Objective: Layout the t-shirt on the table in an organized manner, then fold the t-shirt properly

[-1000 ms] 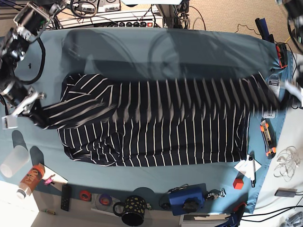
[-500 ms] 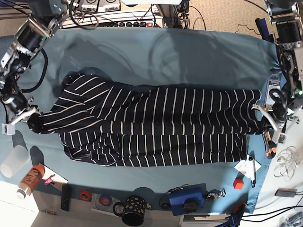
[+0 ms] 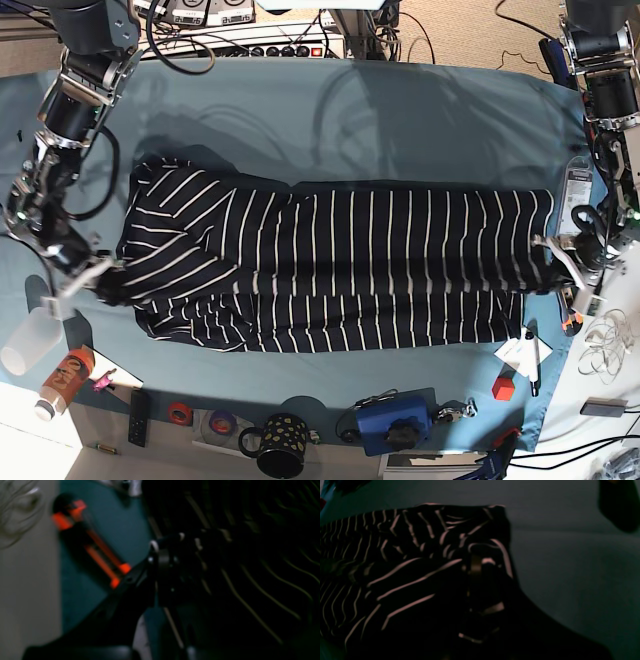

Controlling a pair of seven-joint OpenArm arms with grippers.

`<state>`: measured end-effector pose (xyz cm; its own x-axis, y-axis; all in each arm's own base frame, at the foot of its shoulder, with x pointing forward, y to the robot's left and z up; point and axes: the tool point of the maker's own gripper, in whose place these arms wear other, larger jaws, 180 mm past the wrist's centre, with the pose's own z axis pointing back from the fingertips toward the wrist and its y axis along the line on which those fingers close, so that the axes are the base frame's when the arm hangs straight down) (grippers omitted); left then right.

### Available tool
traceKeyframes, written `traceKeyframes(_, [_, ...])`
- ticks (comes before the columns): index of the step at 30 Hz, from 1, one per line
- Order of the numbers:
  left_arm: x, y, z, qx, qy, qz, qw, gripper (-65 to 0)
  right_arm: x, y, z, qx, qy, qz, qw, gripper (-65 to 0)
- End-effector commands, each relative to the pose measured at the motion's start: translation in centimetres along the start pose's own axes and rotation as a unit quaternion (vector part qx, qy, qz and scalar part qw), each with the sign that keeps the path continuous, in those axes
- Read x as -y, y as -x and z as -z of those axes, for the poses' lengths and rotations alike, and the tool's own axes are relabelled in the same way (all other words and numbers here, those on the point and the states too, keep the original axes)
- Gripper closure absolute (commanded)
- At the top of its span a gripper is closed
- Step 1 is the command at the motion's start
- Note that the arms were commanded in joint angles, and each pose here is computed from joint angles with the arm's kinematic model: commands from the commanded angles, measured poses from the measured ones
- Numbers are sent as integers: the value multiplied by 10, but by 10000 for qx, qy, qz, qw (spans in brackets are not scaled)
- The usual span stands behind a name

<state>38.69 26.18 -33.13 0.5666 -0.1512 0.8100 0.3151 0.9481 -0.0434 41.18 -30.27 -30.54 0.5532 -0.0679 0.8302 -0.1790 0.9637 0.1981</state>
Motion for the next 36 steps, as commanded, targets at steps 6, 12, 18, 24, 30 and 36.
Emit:
traceKeyframes(6, [-11,-27,-7,371,-135,-210,9990,-254,2,-28,-7,365,-26,-118,9993,-222])
traceKeyframes(12, [-5,-35,-23,186,-6,-475,9987,-254,3,-60,-40,1101,-530,706,9900,-226])
traceKeyframes(18, [-19,-64,-78,546,-122,-652,9963,-253,21,-85,-105,1804,-645,1090,9754,-225])
traceKeyframes(24, [-49,-31,-123,630,-622,-1076,9902,-253,47,-52,-138,1552,-273,1218,9800,-225])
traceKeyframes(30, [-48,11,-143,371,-568,-1379,9881,-253,44,16,-141,701,-271,1484,9861,-226])
traceKeyframes(36, [-44,26,-146,223,-538,-1418,9882,-253,21,63,-131,438,-555,1962,9780,-226])
